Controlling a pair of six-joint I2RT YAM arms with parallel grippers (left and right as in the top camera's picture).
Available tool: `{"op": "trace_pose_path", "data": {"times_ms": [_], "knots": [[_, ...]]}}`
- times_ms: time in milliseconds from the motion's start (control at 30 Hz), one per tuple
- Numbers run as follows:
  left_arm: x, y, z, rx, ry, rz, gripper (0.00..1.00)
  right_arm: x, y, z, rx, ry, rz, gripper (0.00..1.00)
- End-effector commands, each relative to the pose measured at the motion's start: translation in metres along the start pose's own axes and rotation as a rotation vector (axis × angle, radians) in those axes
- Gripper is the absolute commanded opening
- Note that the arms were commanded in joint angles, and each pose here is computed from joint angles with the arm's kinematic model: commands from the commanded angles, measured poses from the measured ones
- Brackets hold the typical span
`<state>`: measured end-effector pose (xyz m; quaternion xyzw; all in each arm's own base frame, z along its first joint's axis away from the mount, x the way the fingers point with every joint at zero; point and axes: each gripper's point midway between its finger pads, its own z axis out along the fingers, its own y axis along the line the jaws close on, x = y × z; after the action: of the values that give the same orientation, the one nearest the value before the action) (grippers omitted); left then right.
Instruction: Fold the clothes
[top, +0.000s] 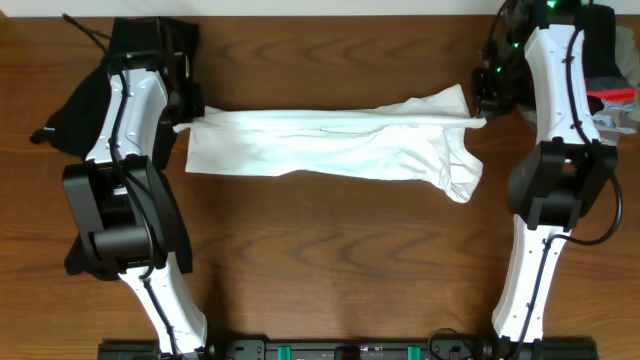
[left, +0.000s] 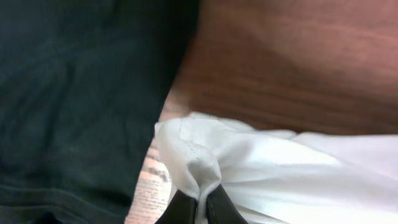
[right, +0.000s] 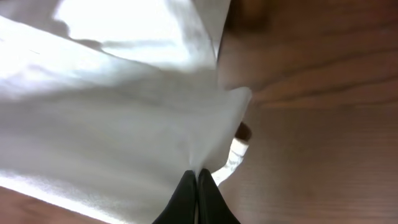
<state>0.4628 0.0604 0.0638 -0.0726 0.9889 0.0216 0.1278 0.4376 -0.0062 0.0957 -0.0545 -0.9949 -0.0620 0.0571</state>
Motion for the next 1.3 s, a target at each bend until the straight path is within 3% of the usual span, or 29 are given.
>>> {"op": "trace_pose_path", "data": {"times_ms": [0, 333, 567, 633, 667, 733, 833, 933, 1000, 1067, 1133, 1267], "knots": [[0.015, 0.008, 0.003, -0.023, 0.039, 0.007, 0.06, 0.010, -0.011, 0.002, 0.020, 0.032, 0.003, 0.01], [0.058, 0.008, 0.020, -0.025, 0.173, 0.012, 0.06, 0.029, -0.010, 0.015, 0.019, 0.128, -0.014, 0.01], [0.068, 0.008, 0.025, -0.025, 0.199, 0.013, 0.07, 0.031, -0.010, 0.016, 0.018, 0.138, -0.026, 0.01], [0.067, 0.008, 0.025, -0.025, 0.194, 0.013, 0.39, 0.031, -0.009, 0.016, 0.016, 0.138, -0.032, 0.01], [0.067, 0.008, 0.025, -0.025, 0.191, 0.013, 0.48, 0.032, -0.009, 0.016, 0.014, 0.139, -0.033, 0.01], [0.065, 0.008, 0.026, -0.026, 0.184, 0.012, 0.58, 0.032, -0.009, 0.017, 0.012, 0.143, -0.032, 0.01], [0.062, 0.009, 0.026, -0.026, 0.172, 0.009, 0.84, 0.035, -0.007, 0.020, -0.001, 0.158, -0.030, 0.01], [0.058, 0.011, 0.027, -0.027, 0.156, 0.003, 0.87, 0.041, -0.007, 0.026, 0.000, 0.188, -0.028, 0.01], [0.056, 0.012, 0.027, -0.027, 0.148, -0.010, 0.90, 0.047, -0.005, 0.033, 0.000, 0.219, -0.037, 0.06], [0.054, 0.013, 0.027, -0.028, 0.142, -0.014, 0.92, 0.054, -0.003, 0.040, 0.003, 0.251, -0.046, 0.18], [0.053, 0.014, 0.026, -0.028, 0.136, -0.015, 0.95, 0.061, 0.000, 0.047, -0.001, 0.283, -0.062, 0.38], [0.046, 0.016, 0.023, -0.029, 0.119, -0.020, 0.99, 0.073, 0.002, 0.056, 0.005, 0.336, -0.078, 0.56]]}}
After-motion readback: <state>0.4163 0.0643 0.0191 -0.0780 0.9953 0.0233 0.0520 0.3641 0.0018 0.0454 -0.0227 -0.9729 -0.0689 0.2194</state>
